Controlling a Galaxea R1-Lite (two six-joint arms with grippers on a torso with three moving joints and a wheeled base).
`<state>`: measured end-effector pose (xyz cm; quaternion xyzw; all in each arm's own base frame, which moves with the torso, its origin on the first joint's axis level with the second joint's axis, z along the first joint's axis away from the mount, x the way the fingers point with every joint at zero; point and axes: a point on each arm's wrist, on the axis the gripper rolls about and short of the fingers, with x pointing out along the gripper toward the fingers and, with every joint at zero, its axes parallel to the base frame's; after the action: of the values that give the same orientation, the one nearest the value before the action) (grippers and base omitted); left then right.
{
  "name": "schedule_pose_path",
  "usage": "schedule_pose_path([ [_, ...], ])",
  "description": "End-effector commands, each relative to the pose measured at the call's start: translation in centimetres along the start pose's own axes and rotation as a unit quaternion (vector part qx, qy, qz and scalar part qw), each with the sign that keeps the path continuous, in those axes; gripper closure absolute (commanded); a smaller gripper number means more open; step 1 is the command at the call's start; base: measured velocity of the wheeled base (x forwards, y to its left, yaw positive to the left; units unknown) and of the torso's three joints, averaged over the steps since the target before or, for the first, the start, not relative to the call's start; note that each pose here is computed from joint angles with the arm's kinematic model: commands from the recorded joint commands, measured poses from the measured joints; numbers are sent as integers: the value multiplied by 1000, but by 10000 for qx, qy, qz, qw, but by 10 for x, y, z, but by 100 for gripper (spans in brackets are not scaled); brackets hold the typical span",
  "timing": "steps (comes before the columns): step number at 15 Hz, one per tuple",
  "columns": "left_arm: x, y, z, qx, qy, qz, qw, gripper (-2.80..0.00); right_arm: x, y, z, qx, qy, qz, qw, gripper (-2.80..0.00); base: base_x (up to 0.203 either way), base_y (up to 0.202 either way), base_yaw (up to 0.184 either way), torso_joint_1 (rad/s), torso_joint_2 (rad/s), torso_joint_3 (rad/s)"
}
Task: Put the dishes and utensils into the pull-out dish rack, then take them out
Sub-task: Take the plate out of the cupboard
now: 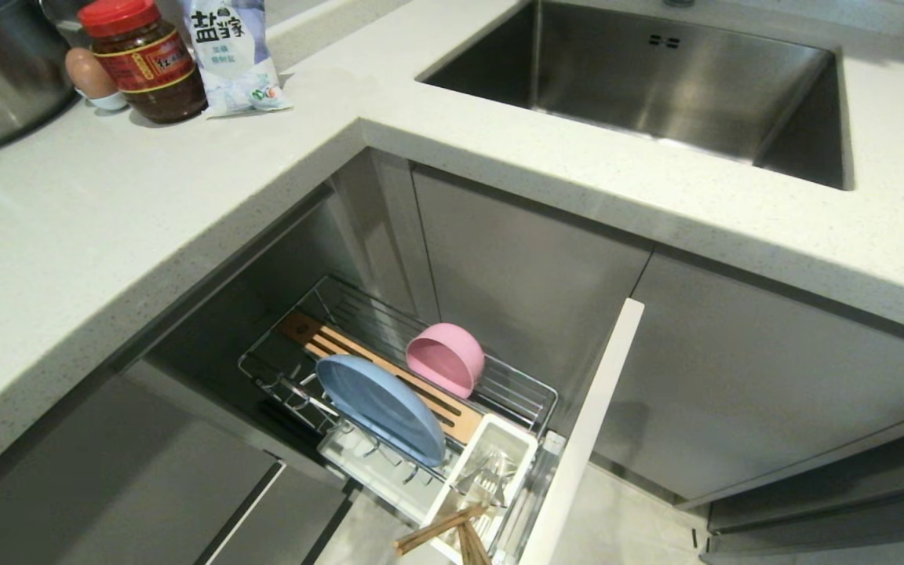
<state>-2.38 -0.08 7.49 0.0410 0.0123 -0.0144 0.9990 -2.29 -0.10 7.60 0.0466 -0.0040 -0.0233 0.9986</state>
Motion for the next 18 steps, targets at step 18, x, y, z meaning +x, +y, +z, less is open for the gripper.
schedule_pose_path([
  [18, -9, 23, 261, 373, -1529, 524, 9861, 0, 0, 0, 0, 3, -24, 0, 10000, 0, 0, 0, 0, 0, 0, 0],
])
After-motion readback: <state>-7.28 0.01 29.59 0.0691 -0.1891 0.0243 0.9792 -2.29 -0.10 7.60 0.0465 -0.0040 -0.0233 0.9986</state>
